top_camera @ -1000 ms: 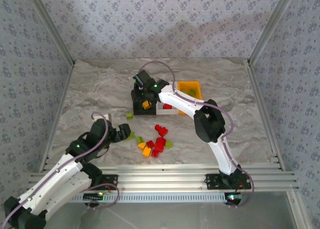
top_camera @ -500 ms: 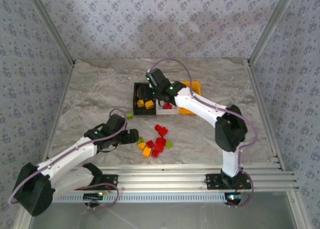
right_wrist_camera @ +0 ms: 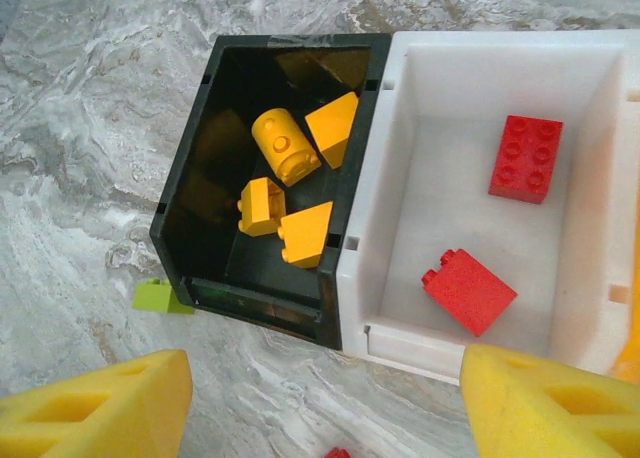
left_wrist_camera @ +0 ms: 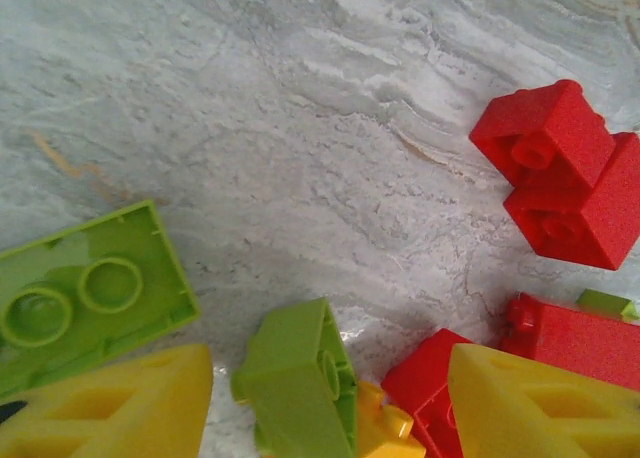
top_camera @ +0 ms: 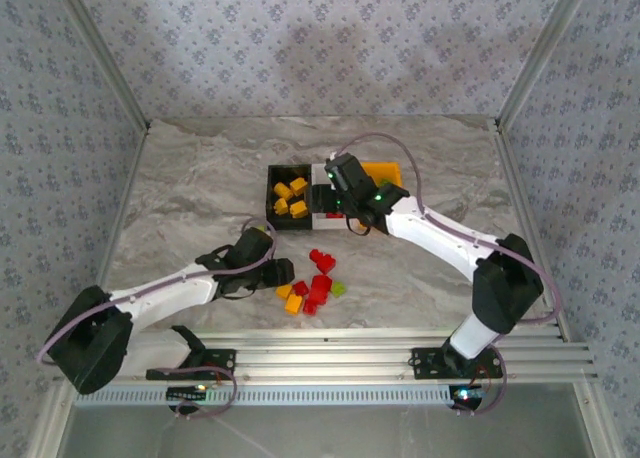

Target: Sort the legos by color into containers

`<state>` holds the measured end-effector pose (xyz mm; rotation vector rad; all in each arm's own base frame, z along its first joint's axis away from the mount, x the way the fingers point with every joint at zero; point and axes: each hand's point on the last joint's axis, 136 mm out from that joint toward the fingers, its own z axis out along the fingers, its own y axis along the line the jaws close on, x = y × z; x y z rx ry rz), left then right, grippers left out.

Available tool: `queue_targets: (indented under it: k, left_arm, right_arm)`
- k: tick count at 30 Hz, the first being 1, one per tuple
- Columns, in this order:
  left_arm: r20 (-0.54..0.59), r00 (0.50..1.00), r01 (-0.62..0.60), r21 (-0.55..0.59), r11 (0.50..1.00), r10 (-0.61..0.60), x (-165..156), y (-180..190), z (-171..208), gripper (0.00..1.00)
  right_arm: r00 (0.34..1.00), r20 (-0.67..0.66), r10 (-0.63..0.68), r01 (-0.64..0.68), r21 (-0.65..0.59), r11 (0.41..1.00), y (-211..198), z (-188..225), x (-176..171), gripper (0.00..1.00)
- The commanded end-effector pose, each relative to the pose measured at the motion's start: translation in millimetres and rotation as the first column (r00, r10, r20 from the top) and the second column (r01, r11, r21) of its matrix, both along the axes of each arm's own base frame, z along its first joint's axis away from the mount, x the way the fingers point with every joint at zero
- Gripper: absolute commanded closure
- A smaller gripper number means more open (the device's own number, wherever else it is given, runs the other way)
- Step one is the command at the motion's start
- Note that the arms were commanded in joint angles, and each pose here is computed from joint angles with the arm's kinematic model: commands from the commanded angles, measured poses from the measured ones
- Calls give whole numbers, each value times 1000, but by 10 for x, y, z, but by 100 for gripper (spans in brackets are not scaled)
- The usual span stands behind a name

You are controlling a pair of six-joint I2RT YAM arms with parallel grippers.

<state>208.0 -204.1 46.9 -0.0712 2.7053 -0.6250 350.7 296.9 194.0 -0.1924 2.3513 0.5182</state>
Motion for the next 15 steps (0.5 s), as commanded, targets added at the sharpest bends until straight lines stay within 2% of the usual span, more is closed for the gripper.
queue_targets:
  k: [1, 3, 6, 15]
  left_arm:
    - [-9, 1000, -14, -9, 1000, 14, 31, -56, -12, 39]
    - [-16, 1000, -27, 29, 999, 27, 20, 15, -61, 40]
    - [-21, 999, -31, 40, 999, 32, 1, 47, -105, 46]
    - [-2, 1000, -31, 8, 999, 31, 21, 2, -35, 75]
  right_arm:
    - [998, 40, -42, 41, 31, 999, -125, 174, -2, 27]
    - [998, 43, -49, 48, 38, 998, -165, 182, -24, 27]
    - [997, 46, -63, 61, 44, 997, -229, 183, -48, 27]
    - [995, 34, -99, 98, 28, 995, -389, 96, -70, 27]
